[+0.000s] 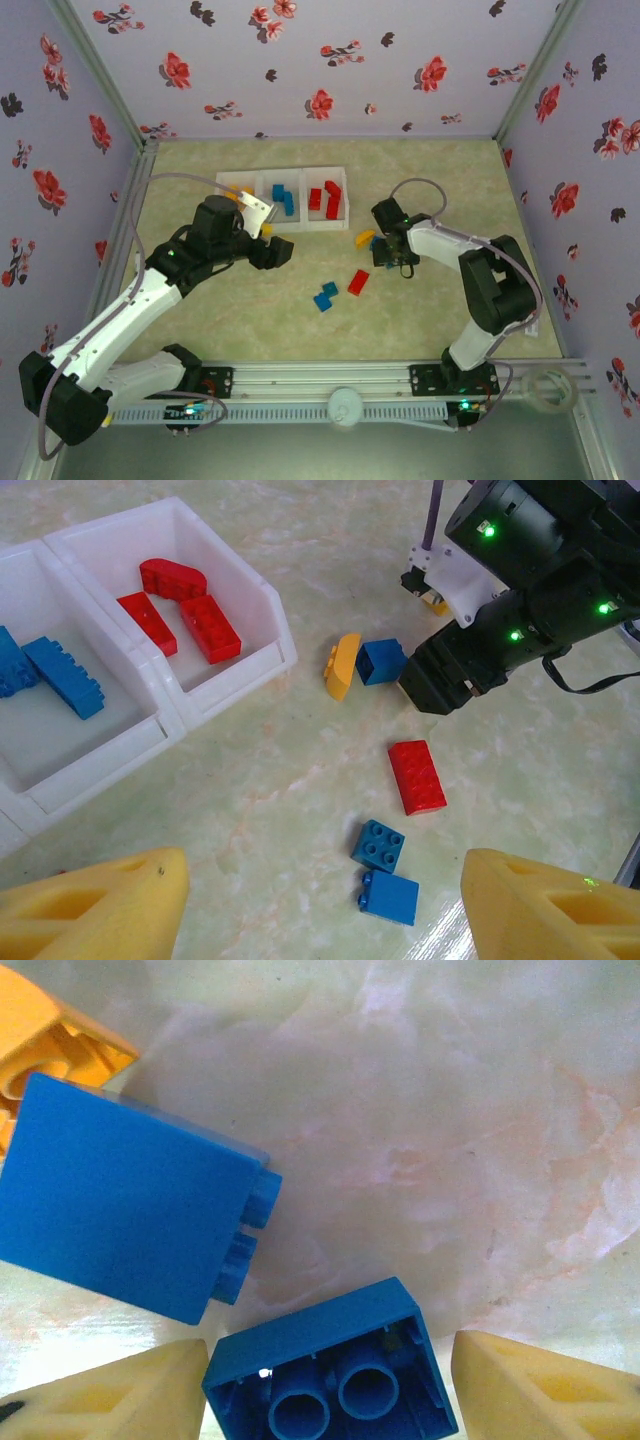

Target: Sort the legos into containers by color

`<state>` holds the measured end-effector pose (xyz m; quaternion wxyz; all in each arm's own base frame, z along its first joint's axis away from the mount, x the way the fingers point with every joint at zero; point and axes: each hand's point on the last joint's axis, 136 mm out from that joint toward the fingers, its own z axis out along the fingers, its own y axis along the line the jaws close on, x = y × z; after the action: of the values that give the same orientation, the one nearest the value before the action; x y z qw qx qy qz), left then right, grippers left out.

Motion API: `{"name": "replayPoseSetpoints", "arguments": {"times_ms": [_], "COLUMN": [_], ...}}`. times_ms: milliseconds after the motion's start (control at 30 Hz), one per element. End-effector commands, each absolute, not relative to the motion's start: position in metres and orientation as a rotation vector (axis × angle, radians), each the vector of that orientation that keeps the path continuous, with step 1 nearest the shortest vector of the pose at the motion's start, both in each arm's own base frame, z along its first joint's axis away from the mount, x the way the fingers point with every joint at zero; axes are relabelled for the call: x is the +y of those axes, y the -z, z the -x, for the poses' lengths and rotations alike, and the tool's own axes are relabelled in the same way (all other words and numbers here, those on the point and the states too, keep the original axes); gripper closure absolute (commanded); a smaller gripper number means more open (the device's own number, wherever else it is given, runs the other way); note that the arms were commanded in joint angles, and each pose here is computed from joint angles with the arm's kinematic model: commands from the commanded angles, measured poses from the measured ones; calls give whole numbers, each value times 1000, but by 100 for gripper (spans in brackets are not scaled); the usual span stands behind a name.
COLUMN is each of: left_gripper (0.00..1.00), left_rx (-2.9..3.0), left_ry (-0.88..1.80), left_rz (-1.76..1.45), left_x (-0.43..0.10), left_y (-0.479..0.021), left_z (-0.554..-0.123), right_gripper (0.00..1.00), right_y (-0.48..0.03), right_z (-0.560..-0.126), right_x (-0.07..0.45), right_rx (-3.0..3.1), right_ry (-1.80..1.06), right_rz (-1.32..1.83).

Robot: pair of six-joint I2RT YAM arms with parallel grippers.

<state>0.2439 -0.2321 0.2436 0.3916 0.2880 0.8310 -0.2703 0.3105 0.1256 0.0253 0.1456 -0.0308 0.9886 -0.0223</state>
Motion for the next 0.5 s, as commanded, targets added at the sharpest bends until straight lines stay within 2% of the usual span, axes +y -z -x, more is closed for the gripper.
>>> {"name": "replayPoseSetpoints", "arguments": {"times_ms": [0,233,467], "left_gripper": [27,28,28], "left_rx": [2083,2087,2083], "left_ry": [685,684,689], "left_rz": [-760,-758,-751], "left_x": [-231,-230,-230], "left_y": [-250,-247,-248], "left_z": [-238,-237,-236], "right_gripper": [37,54,61], "right_y": [-28,-37,-76], "right_z": [-314,-313,-319], "right_x": [124,128,139], "right_rx": [2849,2838,2764], "right_ry": [112,77,-15], "right_rz": [127,149,159]}}
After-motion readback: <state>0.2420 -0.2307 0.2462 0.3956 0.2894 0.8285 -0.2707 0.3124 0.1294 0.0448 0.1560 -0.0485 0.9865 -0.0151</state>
